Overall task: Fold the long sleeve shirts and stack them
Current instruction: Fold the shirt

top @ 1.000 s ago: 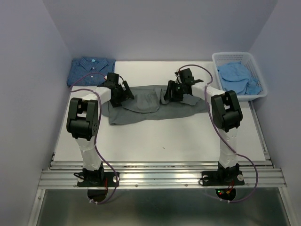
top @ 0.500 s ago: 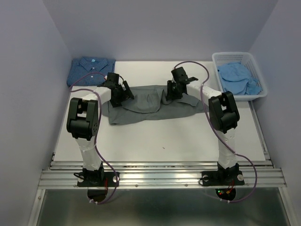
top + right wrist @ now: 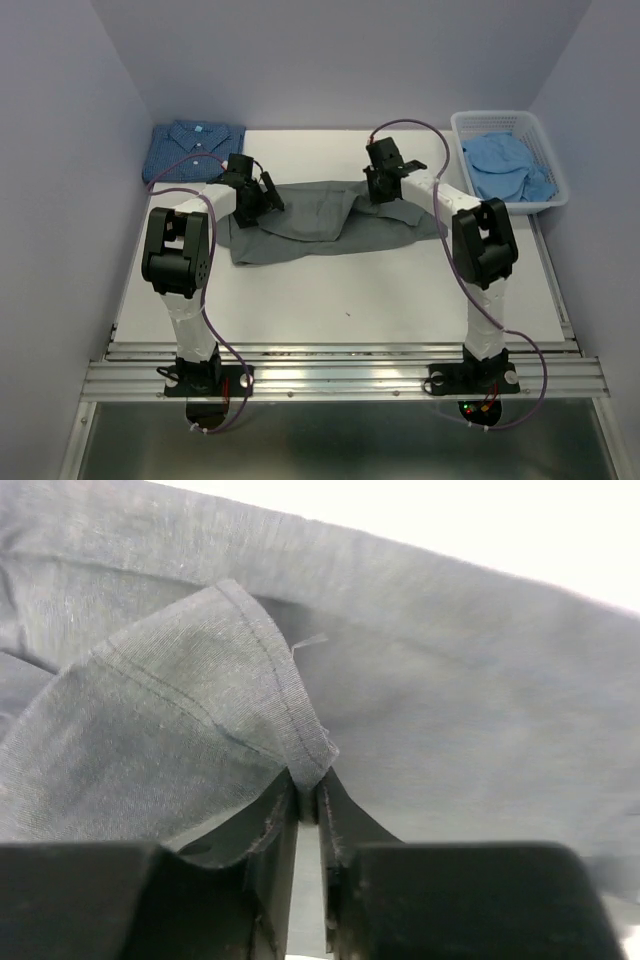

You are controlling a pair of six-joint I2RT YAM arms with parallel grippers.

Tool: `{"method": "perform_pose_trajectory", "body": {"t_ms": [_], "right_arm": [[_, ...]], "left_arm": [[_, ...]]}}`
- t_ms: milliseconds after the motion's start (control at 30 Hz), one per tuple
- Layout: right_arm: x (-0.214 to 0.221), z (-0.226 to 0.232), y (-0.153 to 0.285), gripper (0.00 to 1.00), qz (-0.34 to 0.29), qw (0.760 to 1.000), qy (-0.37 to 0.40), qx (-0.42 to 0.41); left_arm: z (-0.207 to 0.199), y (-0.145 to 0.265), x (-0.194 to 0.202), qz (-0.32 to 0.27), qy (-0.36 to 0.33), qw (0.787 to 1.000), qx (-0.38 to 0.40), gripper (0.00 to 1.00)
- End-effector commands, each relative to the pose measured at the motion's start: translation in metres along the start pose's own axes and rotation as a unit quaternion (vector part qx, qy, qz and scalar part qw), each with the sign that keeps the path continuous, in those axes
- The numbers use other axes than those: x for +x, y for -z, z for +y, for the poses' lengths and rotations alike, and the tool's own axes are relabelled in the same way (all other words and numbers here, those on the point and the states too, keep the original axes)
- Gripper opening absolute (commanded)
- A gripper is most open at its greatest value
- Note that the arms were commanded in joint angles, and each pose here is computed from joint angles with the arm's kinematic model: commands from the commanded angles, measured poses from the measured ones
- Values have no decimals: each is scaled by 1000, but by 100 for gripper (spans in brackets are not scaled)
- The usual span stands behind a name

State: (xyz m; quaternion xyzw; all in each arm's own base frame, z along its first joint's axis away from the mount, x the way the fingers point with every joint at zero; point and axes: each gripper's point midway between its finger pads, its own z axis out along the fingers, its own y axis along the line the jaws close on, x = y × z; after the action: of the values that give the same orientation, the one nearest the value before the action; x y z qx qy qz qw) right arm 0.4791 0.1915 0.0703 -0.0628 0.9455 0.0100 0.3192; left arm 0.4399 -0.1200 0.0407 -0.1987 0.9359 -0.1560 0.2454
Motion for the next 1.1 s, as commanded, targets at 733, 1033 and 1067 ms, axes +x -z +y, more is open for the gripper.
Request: {"method": "perform_pose_trajectory", "body": {"t_ms": [733,1033,1067], "right_arm": [[-100,-89,96,35,-367,787,490,-70],[-35,-140,84,100,-179,857,481,-34],[-39,-140,88,100,-185,861,472,-33]], "left_arm": [[20,-5,-13,20,-21,998,-59,99],[11,-4,-27,8,-17,998,-55,99],[10,-3,-28,7,-17,998,-54,99]]}}
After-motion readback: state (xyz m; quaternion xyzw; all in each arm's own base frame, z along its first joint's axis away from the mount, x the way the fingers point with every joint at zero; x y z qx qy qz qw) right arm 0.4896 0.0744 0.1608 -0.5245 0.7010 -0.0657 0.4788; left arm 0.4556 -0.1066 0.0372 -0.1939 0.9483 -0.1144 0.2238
